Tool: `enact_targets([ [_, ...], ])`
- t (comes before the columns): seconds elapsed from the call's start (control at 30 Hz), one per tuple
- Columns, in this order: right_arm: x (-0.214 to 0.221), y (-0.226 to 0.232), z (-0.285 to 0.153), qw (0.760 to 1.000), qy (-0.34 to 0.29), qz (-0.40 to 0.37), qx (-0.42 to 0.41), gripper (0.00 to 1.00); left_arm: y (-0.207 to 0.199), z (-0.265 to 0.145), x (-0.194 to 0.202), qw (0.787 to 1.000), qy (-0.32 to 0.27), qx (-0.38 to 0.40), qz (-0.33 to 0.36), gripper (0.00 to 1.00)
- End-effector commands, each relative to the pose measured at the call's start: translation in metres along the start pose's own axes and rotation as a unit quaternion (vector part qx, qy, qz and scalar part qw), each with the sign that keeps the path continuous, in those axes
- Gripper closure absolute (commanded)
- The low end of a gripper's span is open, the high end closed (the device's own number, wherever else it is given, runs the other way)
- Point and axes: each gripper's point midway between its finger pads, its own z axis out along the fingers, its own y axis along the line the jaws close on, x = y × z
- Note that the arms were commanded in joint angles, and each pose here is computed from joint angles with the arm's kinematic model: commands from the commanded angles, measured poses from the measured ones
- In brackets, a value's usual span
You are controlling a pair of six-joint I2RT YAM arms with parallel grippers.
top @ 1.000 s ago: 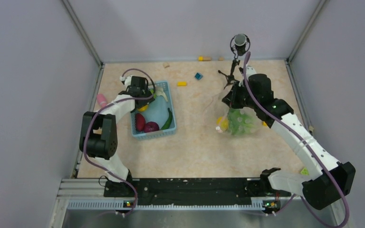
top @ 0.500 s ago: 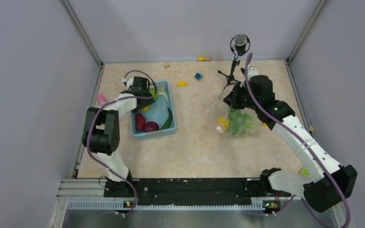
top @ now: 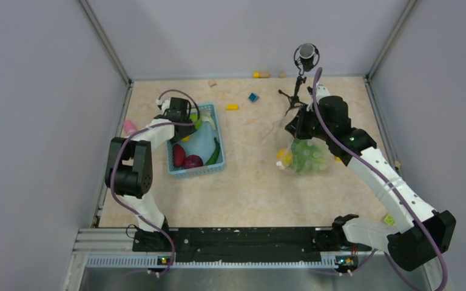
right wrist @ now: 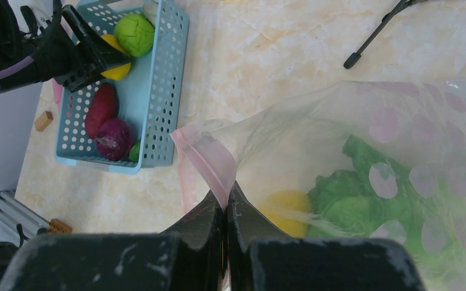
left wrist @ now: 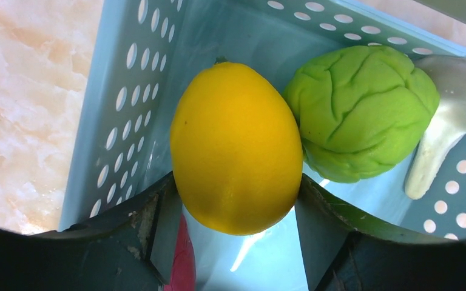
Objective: Place the food in the zip-top bag and seal the zipper
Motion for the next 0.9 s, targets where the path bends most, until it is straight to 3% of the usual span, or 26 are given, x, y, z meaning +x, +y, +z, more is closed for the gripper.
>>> enact_targets([
  [0.0, -0.017, 0.010, -0.011, 0.999, -0.036, -0.015, -0.018, 1.00, -0.009, -0.031, -0.022, 0.999, -0.030, 0.033, -0.009, 0.64],
  [0.13, -0.017, 0.013, -0.012, 0.999, -0.036, -0.015, -0.023, 1.00, -0.010, -0.063, -0.027, 0.997, -0.054, 0.060, -0.013, 0.73],
  [0.23, -0.017, 0.015, -0.013, 0.999, -0.036, -0.014, -0.028, 1.00, -0.017, -0.090, -0.031, 0.992, -0.073, 0.100, -0.015, 0.74],
  [0.33, -0.017, 0.016, -0.014, 0.999, -0.036, -0.014, -0.032, 1.00, -0.032, -0.122, -0.033, 0.983, -0.093, 0.159, 0.003, 0.76],
  [0.4, -0.016, 0.017, -0.015, 0.999, -0.035, -0.013, -0.034, 1.00, -0.053, -0.148, -0.029, 0.966, -0.103, 0.235, 0.041, 0.79],
  [0.5, -0.015, 0.018, -0.014, 0.999, -0.032, -0.014, -0.038, 1.00, -0.098, -0.202, -0.003, 0.901, -0.100, 0.405, 0.117, 0.79],
  [0.6, -0.014, 0.020, -0.014, 0.999, -0.029, -0.014, -0.044, 1.00, -0.136, -0.268, 0.031, 0.808, -0.099, 0.545, 0.201, 0.78],
  [0.8, -0.015, 0.023, -0.018, 0.998, -0.031, -0.013, -0.051, 1.00, -0.171, -0.357, 0.115, 0.631, -0.109, 0.673, 0.370, 0.76],
  [0.87, -0.015, 0.026, -0.019, 0.998, -0.031, -0.013, -0.057, 1.00, -0.178, -0.369, 0.133, 0.591, -0.115, 0.695, 0.394, 0.76],
])
